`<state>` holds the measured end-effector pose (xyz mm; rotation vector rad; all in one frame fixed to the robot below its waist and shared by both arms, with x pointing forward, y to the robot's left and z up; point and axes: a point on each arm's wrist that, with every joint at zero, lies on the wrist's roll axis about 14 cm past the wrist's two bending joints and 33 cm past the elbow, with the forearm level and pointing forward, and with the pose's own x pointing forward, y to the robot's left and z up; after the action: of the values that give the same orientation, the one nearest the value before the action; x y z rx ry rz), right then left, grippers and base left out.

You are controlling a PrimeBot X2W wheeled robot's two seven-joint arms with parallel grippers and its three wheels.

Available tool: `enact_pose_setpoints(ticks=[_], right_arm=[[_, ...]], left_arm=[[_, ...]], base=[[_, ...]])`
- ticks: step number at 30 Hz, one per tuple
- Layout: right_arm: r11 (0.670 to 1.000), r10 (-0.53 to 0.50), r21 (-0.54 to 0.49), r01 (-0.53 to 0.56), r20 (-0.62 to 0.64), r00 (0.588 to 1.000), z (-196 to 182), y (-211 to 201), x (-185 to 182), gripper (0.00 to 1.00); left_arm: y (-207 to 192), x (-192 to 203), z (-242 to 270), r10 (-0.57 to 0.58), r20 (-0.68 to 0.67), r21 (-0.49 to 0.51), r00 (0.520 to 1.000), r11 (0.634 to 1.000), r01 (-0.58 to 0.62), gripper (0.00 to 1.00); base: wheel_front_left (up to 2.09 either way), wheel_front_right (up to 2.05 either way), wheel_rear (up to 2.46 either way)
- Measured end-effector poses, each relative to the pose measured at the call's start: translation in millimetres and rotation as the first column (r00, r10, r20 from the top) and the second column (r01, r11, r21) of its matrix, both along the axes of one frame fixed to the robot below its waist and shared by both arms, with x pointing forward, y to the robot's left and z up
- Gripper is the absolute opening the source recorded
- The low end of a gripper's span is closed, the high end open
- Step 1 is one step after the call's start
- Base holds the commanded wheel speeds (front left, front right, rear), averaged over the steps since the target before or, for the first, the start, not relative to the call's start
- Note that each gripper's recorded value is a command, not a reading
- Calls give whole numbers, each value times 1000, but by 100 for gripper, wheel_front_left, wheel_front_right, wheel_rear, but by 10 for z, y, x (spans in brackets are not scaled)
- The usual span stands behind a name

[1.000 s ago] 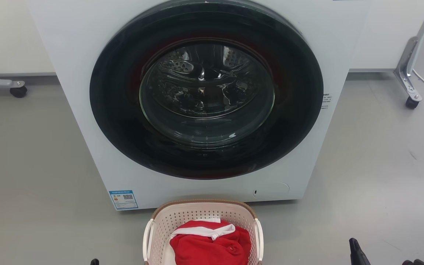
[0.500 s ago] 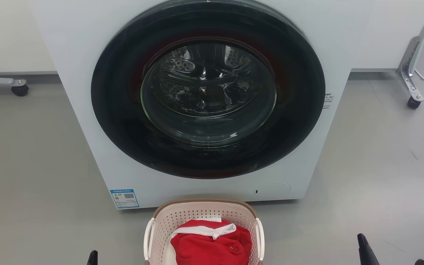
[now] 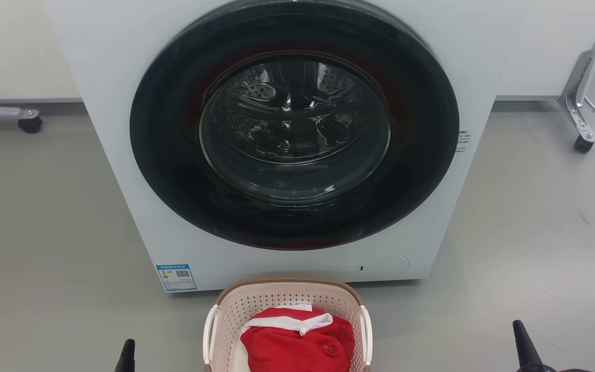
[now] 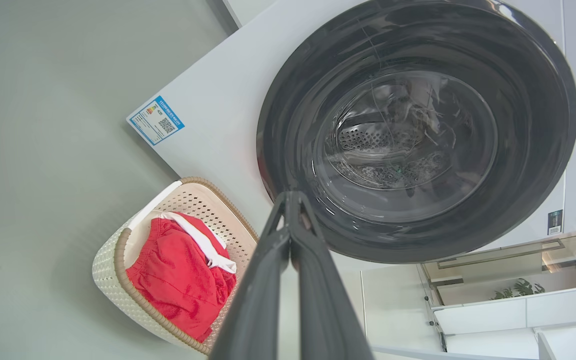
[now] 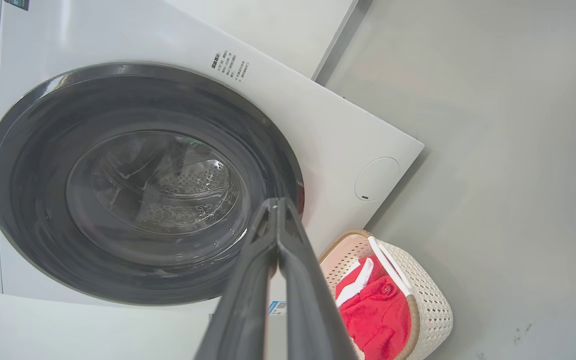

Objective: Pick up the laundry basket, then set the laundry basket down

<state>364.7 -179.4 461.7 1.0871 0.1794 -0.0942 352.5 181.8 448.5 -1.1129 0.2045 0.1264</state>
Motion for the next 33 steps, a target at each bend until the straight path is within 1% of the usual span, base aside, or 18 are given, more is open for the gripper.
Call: enact_pose_setpoints(ticks=[6,7,15,25,33], right_arm=[[996,-18,83,18,1,1000,2,-42,11,0],[993,-25,114,24,6,1000,9,-53,16,0],[975,-50,219,43,28,998,74,-115,71,0],[934,-84,352,60,53,995,133,-185,119,0],[887,-118,455,75,66,991,158,-257,129,0]], left_arm=[[27,33,28,13,13,-74,1000,997,-12,0],[29,51,39,15,14,-96,1000,995,-14,0],[44,125,123,30,43,-204,999,979,-20,0],[74,189,196,53,73,-329,996,944,-26,0],[99,240,268,78,100,-423,992,906,-28,0]], base=[[0,0,0],[0,0,0],[0,0,0],[0,0,0],[0,0,0]])
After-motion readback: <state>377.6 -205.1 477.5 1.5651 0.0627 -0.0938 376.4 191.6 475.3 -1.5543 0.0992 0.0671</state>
